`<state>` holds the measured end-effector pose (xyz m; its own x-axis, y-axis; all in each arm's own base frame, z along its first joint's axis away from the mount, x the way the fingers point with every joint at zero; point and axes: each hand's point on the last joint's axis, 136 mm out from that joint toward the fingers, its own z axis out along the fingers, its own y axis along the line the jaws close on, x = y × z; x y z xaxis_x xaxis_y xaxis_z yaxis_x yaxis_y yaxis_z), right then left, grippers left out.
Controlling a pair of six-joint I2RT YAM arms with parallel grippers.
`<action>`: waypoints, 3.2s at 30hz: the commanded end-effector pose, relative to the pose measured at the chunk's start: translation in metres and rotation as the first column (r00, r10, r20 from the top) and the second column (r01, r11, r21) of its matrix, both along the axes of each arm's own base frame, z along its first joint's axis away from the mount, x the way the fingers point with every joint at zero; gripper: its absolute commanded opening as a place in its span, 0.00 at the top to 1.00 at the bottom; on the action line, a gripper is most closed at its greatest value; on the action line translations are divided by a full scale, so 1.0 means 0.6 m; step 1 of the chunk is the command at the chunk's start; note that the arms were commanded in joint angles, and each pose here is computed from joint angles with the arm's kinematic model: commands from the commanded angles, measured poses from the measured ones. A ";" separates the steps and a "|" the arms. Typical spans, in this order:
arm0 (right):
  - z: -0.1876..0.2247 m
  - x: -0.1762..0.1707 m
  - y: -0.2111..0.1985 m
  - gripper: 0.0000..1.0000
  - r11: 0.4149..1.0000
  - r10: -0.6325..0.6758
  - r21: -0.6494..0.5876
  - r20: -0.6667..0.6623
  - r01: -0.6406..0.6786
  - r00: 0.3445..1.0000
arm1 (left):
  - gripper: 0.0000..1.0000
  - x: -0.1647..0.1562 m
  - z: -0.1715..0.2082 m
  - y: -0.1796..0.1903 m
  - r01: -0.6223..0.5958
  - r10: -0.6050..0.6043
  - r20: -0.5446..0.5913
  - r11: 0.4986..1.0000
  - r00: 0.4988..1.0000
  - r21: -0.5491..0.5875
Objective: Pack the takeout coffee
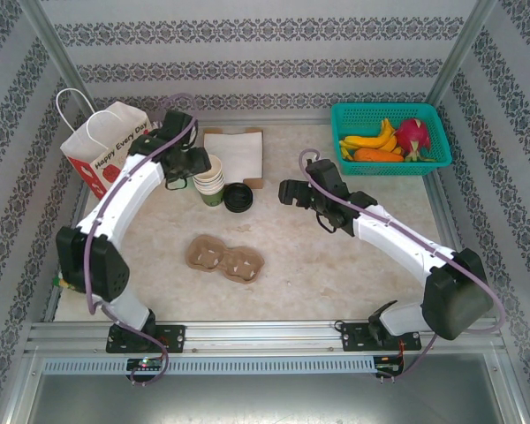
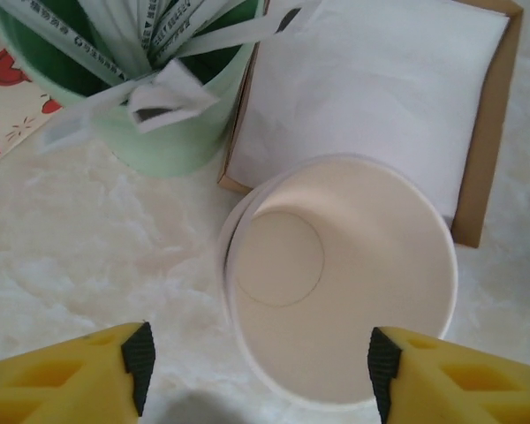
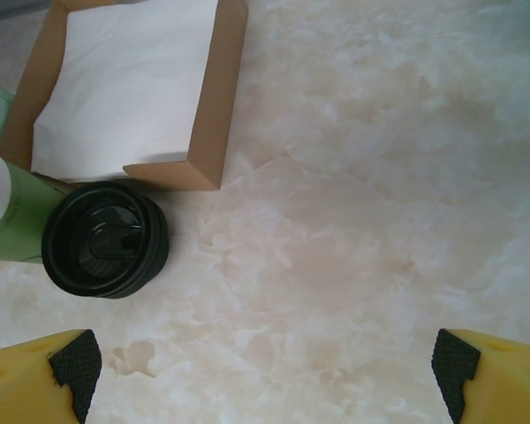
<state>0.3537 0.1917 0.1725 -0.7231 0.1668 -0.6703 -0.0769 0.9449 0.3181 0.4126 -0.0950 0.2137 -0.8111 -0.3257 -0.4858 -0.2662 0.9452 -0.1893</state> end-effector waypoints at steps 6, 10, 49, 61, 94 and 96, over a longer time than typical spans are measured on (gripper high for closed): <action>0.028 -0.015 -0.031 0.02 0.998 -0.031 -0.054 0.054 0.034 0.998 | 0.52 0.000 -0.029 0.019 0.006 0.015 -0.118 0.984 0.993 0.178; 0.034 -0.017 -0.033 0.02 0.998 -0.022 -0.062 0.068 0.026 0.997 | 0.56 0.006 -0.032 0.018 0.006 0.014 -0.110 0.984 0.994 0.177; 0.067 -0.011 -0.050 0.02 0.994 -0.065 -0.077 0.128 0.075 0.990 | 1.00 0.019 -0.005 0.029 -0.035 0.036 -0.026 0.998 0.999 0.056; 0.075 -0.011 -0.061 0.02 0.991 -0.082 -0.096 0.148 0.097 0.986 | 1.00 0.020 0.028 0.046 -0.053 0.054 0.037 0.998 0.998 -0.014; 0.073 -0.037 -0.092 0.02 0.971 -0.037 0.240 0.082 0.017 0.996 | 1.00 -0.101 0.150 -0.154 0.444 -0.429 0.200 0.895 0.881 -0.038; 0.067 -0.040 -0.092 0.02 0.970 -0.035 0.241 0.064 0.019 0.997 | 1.00 -0.102 0.122 -0.176 0.468 -0.454 0.193 0.883 0.870 -0.030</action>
